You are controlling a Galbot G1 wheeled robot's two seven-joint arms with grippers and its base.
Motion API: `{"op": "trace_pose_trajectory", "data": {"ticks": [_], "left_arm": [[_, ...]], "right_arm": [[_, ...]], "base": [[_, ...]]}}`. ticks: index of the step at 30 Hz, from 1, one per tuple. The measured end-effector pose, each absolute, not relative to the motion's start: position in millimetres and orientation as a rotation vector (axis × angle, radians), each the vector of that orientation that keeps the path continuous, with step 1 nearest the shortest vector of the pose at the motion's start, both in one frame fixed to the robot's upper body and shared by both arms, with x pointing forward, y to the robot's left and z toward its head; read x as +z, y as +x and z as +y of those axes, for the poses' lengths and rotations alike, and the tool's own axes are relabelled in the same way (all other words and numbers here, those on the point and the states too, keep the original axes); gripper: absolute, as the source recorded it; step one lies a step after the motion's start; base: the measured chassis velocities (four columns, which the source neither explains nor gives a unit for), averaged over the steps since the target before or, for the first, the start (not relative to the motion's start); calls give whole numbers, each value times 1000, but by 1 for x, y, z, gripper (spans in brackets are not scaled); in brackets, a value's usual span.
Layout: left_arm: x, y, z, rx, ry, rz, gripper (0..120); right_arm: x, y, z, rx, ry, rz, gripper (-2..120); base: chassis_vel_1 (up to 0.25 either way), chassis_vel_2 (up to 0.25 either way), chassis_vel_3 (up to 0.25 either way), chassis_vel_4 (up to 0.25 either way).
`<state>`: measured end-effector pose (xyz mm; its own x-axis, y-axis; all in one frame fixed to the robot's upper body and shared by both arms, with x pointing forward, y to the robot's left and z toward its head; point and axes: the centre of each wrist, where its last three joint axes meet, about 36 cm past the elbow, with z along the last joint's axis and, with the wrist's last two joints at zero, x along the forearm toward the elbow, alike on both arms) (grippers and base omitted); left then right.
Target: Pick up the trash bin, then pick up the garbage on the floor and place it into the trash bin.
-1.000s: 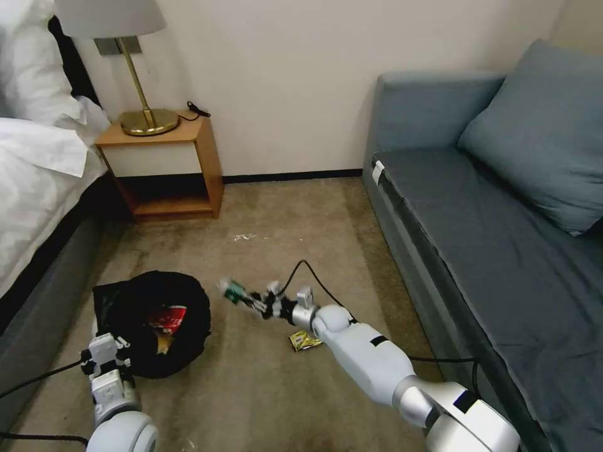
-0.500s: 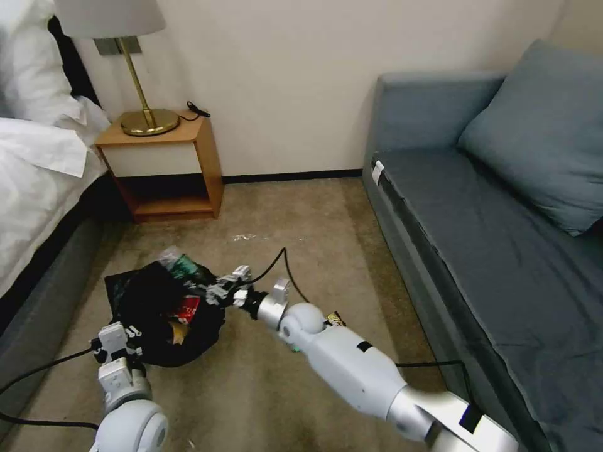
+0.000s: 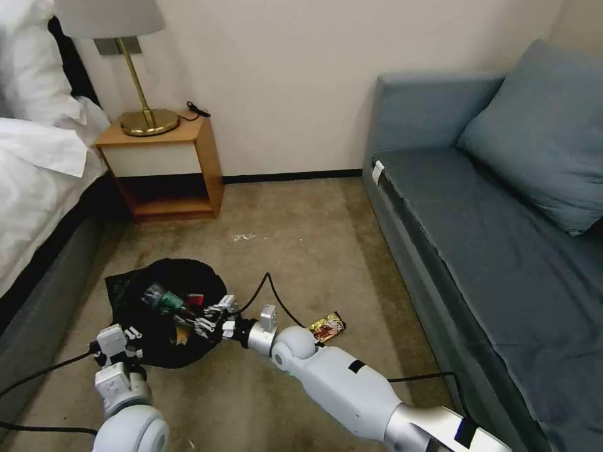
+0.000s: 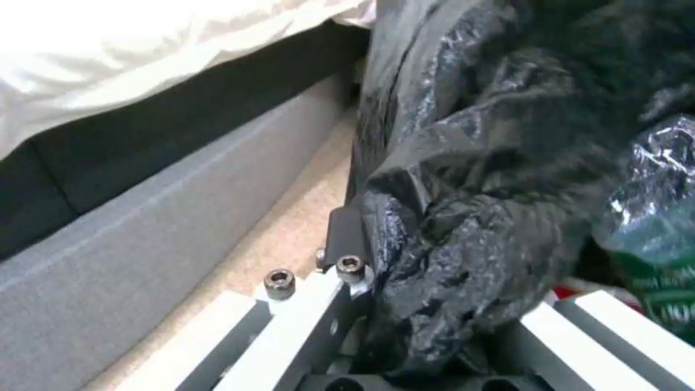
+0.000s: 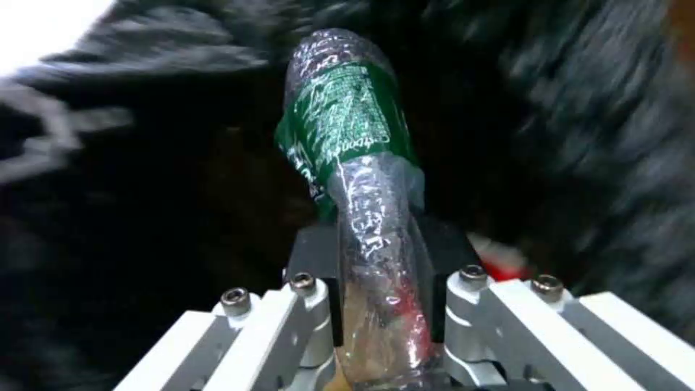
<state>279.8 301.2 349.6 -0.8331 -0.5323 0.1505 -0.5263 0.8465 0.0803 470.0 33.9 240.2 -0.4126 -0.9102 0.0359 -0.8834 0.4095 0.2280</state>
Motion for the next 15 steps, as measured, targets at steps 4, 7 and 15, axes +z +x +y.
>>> {"op": "trace_pose_trajectory", "data": {"ticks": [4,7,15], "left_arm": [[349,280,300,-49,821,-2859,3],[350,282,300,-52,824,-2863,3],[343,284,304,-68,844,-2852,3]], "right_arm": [[237,469,27,-193,1571,-2552,31],[237,468,20,-179,1576,-2565,41],[240,468,5,-183,1647,-2579,70]], "base": [[0,0,0,0],[0,0,0,0],[0,0,0,0]]}}
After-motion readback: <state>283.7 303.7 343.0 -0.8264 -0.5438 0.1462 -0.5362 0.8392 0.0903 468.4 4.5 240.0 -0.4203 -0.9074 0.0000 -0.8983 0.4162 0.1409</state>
